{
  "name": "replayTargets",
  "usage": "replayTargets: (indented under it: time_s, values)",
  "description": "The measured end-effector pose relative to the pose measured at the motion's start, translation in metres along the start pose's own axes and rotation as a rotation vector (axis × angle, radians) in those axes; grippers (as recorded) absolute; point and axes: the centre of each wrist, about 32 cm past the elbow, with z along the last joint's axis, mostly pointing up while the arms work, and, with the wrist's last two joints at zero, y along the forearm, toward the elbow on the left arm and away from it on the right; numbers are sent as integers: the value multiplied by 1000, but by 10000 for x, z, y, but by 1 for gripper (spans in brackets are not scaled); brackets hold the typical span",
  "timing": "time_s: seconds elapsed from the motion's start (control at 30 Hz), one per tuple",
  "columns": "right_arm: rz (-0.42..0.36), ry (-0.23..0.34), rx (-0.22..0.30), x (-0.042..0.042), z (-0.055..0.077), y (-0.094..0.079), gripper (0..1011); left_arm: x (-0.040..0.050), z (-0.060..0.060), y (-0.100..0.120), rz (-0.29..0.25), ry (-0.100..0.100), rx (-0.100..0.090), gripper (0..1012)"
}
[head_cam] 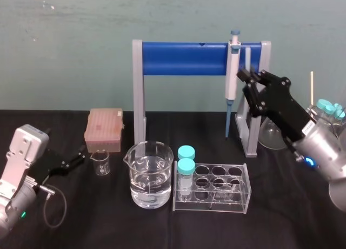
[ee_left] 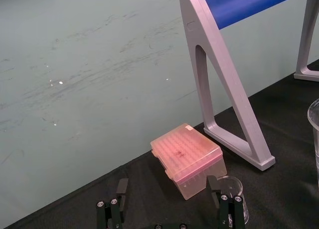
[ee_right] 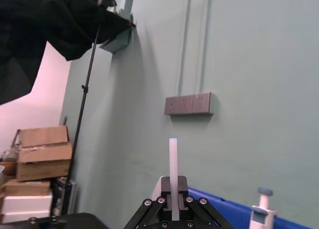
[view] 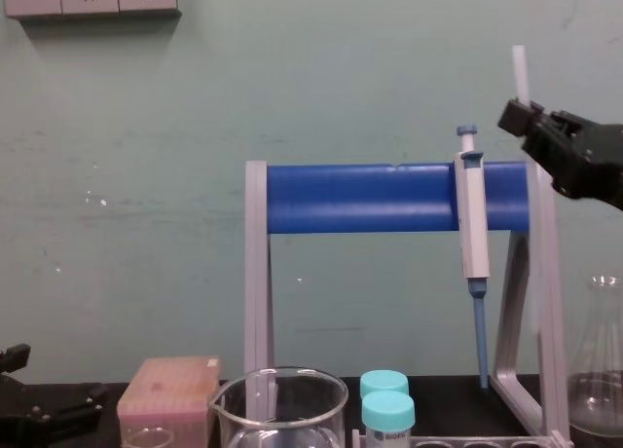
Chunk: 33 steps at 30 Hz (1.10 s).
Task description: Pick up the stirring rod with one hand, then place it down.
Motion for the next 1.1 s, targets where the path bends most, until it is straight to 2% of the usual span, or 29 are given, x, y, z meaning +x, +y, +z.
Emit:
replayTargets:
  time_s: [0.17,0.4,1.1]
  values:
    - [-2,-32,-1,-29,-106,-151,70,0,0,0,0,0,0,1000]
    - [-25,-18,-50,-55,-220,-374,70,0,0,0,0,0,0,1000]
    - [-27,-16,-54,-55,-223,-379,70,0,0,0,0,0,0,1000]
